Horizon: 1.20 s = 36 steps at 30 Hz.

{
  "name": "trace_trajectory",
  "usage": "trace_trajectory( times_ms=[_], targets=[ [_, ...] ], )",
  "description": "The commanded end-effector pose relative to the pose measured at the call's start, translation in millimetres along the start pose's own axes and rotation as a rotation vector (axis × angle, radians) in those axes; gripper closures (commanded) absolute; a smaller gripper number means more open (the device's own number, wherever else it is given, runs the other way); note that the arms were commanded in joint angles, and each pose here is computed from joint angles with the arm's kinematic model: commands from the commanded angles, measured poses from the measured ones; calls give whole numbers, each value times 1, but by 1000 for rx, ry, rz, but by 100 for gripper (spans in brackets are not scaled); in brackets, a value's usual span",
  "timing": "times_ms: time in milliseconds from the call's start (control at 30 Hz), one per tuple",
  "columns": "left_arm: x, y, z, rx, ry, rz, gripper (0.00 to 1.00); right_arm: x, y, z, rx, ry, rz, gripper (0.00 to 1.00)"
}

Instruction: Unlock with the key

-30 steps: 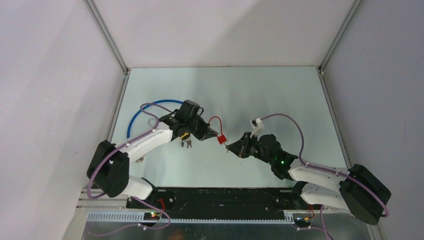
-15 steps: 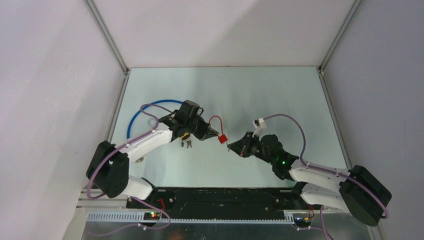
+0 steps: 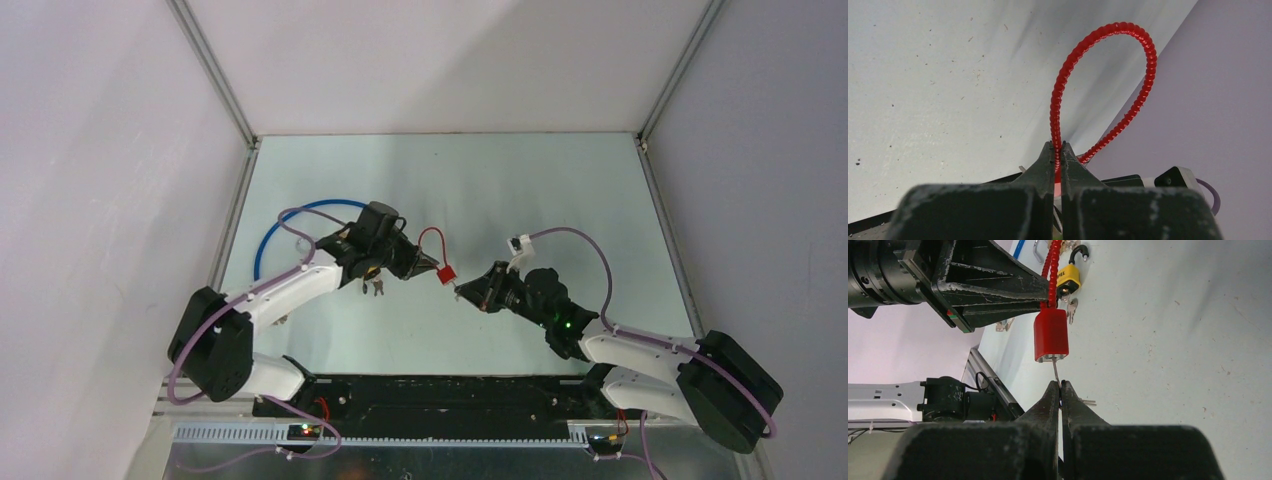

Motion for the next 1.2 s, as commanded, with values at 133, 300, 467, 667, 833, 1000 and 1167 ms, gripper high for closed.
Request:
trace_trajectory(
  times_ms=[133, 300, 467, 667, 833, 1000, 1167],
  targets=[
    [-17, 27, -21, 57, 96, 35, 100, 5, -26, 23, 34, -91, -91, 100],
    [-20, 27, -21, 75, 103, 20, 100, 1, -35, 27, 37, -125, -97, 100],
    [-22, 25, -21, 99, 113, 3, 100, -4, -43, 38, 48, -215, -92, 100],
    [-22, 24, -21, 106, 123, 23, 100, -9, -47, 52, 9, -318, -74, 100],
    [-26, 18, -21, 96, 134, 6, 100, -7, -46, 49, -12, -307, -72, 100],
    [-33, 17, -28, 113, 162, -8, 100, -3, -49, 46, -15, -280, -80, 100],
    [-35, 19, -31, 124, 177, -7, 100, 2, -54, 47, -16, -270, -102, 100]
  ],
)
Point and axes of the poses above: each gripper's point midway between its finger pads, its own x axis out along the fingers, its own z axis along the line the jaws close on, y = z × x, the point moved 3 cm from there along -x, back along the fingers, and after that the axes turned 10 degrees about x, right-handed, at the moved point
